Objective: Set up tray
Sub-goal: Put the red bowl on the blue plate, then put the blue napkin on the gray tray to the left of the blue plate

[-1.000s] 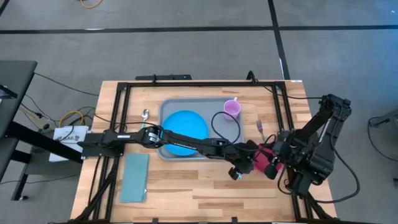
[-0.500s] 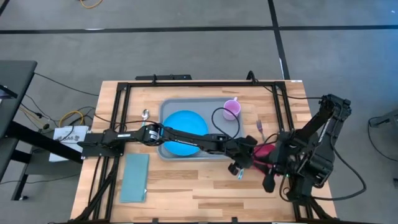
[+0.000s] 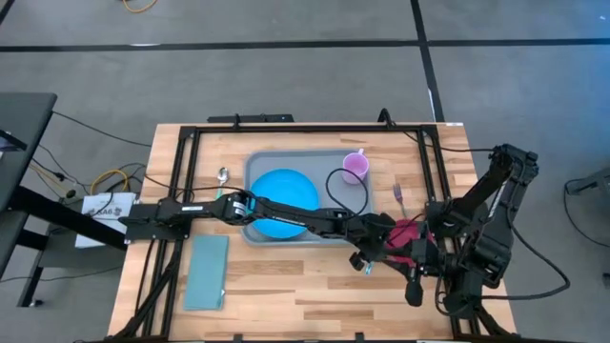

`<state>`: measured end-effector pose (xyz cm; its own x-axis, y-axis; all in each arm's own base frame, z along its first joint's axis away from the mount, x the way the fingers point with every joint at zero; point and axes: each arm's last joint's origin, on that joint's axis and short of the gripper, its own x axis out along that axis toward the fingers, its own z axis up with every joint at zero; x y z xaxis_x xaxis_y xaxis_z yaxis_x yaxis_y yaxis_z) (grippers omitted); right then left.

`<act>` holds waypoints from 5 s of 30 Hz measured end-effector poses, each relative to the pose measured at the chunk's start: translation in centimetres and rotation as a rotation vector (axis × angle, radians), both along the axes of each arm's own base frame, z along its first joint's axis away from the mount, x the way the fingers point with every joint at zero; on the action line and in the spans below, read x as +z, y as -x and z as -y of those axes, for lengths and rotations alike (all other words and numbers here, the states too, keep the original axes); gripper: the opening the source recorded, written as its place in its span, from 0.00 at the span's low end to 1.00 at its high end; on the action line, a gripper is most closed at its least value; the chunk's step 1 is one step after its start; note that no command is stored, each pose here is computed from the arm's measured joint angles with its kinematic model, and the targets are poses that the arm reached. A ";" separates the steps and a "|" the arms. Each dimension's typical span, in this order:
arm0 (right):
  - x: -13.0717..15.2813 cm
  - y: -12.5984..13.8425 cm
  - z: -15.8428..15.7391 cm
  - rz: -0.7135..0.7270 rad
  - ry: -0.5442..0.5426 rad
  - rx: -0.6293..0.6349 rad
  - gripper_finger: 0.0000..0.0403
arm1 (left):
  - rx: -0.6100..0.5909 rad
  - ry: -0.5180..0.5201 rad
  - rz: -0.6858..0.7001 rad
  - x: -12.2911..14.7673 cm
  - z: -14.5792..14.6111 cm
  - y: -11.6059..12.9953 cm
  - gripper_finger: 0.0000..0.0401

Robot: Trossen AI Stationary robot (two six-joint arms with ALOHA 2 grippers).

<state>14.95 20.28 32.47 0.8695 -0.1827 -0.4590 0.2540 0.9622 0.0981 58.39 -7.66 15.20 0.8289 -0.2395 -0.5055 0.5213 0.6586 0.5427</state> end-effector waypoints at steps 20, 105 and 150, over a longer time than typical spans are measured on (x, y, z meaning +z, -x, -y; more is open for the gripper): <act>0.0 0.0 -0.1 -0.009 0.036 0.026 0.20 | 0.014 -0.141 -0.061 -0.3 0.6 0.5 0.02; -0.2 -0.9 0.3 -0.033 -0.008 0.010 0.20 | 0.844 0.297 -0.421 4.0 -3.9 29.3 0.04; -0.3 -0.9 0.4 -0.045 0.012 0.017 0.20 | 1.192 0.368 -0.998 12.8 0.6 33.9 0.36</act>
